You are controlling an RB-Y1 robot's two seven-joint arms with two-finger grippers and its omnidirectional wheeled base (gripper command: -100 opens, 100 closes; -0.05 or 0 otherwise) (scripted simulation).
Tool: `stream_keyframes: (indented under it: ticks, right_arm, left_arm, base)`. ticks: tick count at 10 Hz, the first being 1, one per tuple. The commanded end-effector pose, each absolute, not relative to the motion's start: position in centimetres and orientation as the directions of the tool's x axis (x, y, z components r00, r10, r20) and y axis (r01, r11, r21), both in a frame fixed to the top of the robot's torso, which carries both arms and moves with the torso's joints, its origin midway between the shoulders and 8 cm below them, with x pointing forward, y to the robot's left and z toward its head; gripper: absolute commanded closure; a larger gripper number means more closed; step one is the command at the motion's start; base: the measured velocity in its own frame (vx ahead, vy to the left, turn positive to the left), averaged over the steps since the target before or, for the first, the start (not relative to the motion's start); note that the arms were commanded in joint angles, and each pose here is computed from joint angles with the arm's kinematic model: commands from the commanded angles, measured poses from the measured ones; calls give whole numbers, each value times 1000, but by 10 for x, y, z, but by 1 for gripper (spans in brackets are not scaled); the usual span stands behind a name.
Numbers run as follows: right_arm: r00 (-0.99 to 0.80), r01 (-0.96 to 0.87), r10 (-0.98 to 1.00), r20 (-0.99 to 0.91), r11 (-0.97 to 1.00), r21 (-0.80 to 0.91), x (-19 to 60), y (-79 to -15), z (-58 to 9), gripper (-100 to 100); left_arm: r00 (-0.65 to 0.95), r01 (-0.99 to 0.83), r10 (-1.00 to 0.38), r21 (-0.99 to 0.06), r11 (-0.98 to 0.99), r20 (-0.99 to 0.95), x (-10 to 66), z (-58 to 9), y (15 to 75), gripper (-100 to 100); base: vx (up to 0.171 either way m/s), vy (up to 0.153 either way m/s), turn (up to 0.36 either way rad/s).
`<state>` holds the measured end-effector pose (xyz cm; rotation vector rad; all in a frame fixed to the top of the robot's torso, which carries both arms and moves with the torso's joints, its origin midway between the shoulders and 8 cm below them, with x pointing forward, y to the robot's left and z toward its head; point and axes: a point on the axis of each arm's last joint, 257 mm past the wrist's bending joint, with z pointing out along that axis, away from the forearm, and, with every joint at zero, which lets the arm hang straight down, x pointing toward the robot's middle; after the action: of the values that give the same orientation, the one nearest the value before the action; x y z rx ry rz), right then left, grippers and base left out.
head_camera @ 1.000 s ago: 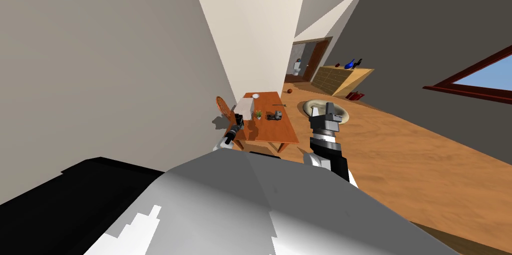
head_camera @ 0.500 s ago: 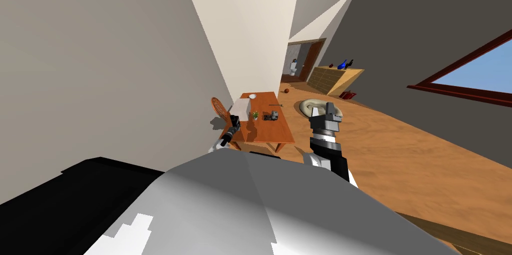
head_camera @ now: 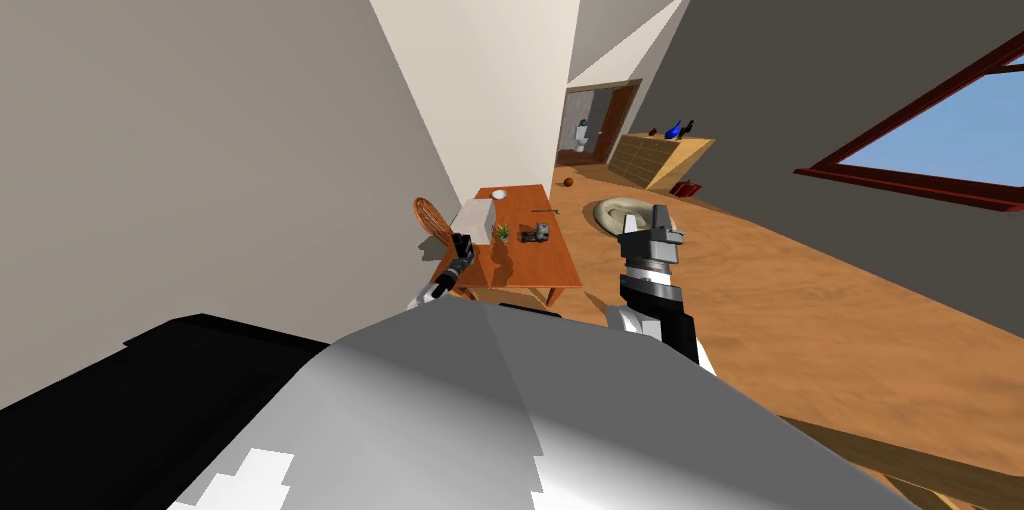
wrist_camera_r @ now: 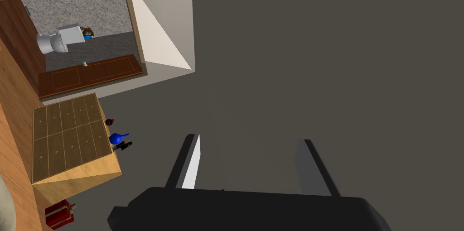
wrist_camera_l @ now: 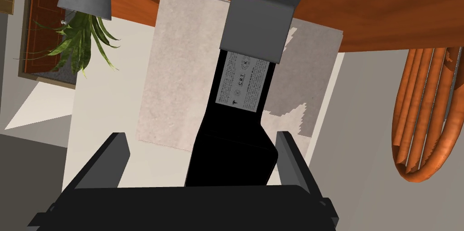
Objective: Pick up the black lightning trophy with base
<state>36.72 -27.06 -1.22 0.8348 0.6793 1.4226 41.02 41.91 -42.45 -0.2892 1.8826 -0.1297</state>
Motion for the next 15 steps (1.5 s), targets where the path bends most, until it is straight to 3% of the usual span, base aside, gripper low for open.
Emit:
stream_keyframes:
  ticks: [1,9,14,15]
  right_arm:
    - [54,-564,995,80,-36,825,367,-271,-12,0]
    - [54,-564,995,80,-36,825,367,-271,-12,0]
    - [54,-564,995,80,-36,825,367,-271,-12,0]
    - [54,-564,995,80,-36,825,367,-271,-12,0]
  left_arm:
    - [-317,-139,-269,-236,962,-910,401,-436,420,-100]
    - [-287,-187,-292,-245,951,-913,357,-430,505,-100]
    - [-307,-206,-304,-249,946,-902,339,-445,512,-100]
    - [-280,-225,-300,-242,944,-912,330,-430,541,-100]
  base:
    - [9,-10,5]
    - [37,-63,-75]
    - [14,-25,-11]
    - [44,-81,-170]
